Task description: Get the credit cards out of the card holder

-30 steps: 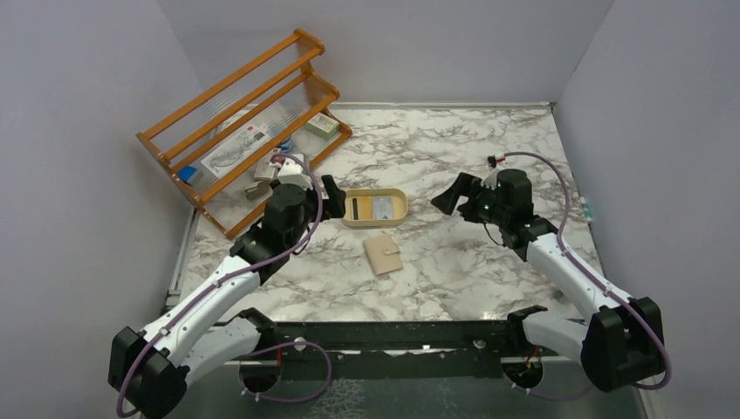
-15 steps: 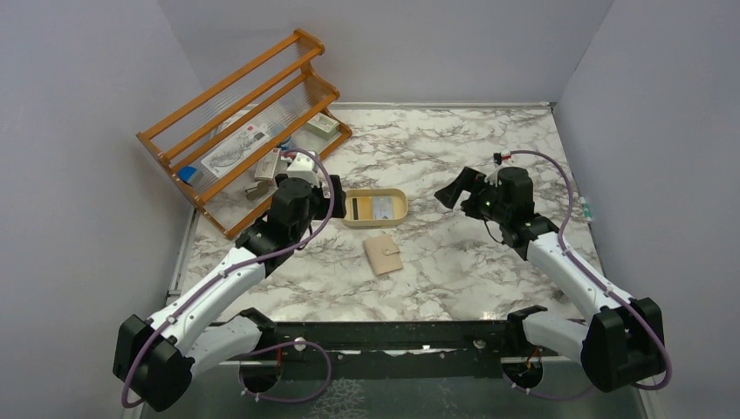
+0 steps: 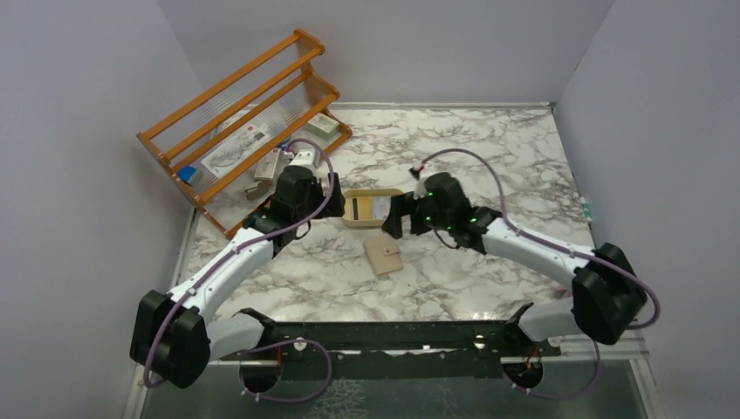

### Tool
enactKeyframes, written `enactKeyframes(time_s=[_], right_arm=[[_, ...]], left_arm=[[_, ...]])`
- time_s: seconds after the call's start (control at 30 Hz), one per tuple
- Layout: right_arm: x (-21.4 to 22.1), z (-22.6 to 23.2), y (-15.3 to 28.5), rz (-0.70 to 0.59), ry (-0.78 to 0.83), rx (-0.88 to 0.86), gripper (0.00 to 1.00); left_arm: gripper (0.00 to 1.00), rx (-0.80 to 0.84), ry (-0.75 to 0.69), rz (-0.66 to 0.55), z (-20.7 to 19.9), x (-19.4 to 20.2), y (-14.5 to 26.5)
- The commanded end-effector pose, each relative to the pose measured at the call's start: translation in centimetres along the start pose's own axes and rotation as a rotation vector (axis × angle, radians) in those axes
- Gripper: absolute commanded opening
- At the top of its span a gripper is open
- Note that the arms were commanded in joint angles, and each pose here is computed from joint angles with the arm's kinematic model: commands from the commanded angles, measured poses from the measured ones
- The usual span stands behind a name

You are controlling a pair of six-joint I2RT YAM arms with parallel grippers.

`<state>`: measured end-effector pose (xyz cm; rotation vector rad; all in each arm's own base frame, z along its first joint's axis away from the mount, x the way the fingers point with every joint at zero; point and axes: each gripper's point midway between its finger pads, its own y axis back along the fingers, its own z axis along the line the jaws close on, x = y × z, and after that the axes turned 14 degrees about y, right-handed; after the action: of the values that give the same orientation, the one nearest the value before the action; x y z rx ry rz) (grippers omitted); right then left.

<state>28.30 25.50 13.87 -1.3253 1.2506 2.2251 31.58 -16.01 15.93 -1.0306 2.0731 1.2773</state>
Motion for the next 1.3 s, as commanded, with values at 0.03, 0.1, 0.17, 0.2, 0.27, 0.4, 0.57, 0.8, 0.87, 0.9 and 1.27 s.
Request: enactKeyframes(time_s=[0.03,0.1,0.17,0.2,0.27,0.4,0.57,0.8,0.87,0.9,1.27], right_arm=[[4.8,2.4,-3.0,0.19,0.204,0.069,0.96],[5.4,2.6,-3.8,0.213,0.233,0.068,0.9],[5.8,2.6,-4.4,0.22,0.27,0.065,0.89],[5.9,2.4,-4.6,0.22,0.287,0.067,0.89],[6.1,2.0,-4.9,0.224,0.325,0.075,0.88],[6.2,1.7,-5.5,0.239,0.386,0.076,0.81],[6.4,2.3,-5.9,0.231,0.421,0.025,0.73],[7.0,3.6,-5.2,0.212,0.465,-0.074,0.62],[7.1,3.9,-5.2,0.214,0.472,-0.1,0.58],[7.3,4.0,-5.2,0.221,0.475,-0.11,0.57],[8.8,4.5,-5.6,0.283,0.539,-0.126,0.54]], left_arm=[[0.99,0.05,0.144,0.089,0.8,0.9,0.3],[0.99,0.042,0.158,0.102,1.0,1.1,0.6],[0.99,0.042,0.178,0.117,1.0,1.6,0.8],[0.99,0.045,0.194,0.13,1.1,2.1,0.9],[0.99,0.064,0.238,0.169,0.9,3.5,0.9],[0.99,0.065,0.317,0.239,1.4,6.4,0.6],[0.99,0.042,0.349,0.247,2.6,8.1,-0.1],[0.99,0.082,0.354,0.289,1.6,9.6,-1.6],[0.99,0.083,0.344,0.301,1.4,9.8,-2.4],[0.99,0.075,0.338,0.313,1.5,10.1,-2.7],[0.97,0.063,0.299,0.347,1.0,10.2,-7.3]])
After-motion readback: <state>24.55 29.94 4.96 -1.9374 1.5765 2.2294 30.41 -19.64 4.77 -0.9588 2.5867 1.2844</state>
